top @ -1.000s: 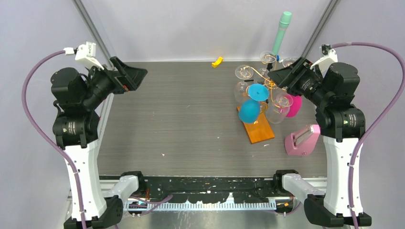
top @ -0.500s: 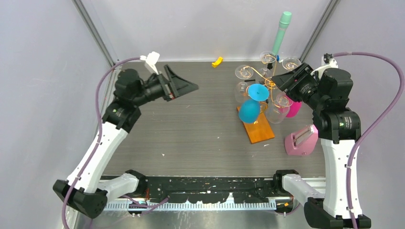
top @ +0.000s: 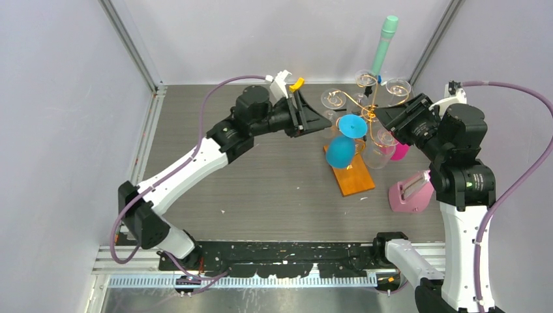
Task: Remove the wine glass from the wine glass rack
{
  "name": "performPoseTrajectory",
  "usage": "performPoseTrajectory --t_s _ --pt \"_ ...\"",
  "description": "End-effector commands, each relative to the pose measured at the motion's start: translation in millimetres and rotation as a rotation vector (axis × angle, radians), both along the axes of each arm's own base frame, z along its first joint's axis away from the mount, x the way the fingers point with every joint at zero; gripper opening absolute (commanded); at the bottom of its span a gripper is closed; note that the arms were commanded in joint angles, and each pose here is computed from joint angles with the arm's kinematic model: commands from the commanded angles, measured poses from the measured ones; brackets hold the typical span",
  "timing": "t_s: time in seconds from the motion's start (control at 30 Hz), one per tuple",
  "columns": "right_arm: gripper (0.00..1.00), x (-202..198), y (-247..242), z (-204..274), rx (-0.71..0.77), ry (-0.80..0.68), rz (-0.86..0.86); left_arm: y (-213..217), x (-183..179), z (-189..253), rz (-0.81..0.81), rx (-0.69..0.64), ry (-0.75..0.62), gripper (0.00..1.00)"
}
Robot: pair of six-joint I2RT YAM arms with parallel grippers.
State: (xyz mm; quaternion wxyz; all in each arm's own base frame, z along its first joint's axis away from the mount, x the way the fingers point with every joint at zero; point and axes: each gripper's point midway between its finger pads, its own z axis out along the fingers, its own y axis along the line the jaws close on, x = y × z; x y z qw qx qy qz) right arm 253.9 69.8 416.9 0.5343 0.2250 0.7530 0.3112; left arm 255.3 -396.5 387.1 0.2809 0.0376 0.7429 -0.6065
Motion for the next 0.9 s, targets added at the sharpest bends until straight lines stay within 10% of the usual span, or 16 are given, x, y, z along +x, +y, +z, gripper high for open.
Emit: performPoseTrajectory --t_s 0.0,0.87 --pt "0.41 0.0 4.9 13.1 0.029 -0.058 0.023 -10.5 11.2 38.4 0.046 -0.092 -0.049 0.45" --pt "0.29 -4.0 9.1 10.0 0.041 -0.063 0.045 -43.3 12.7 15.9 0.04 -0.052 0.119 0.39"
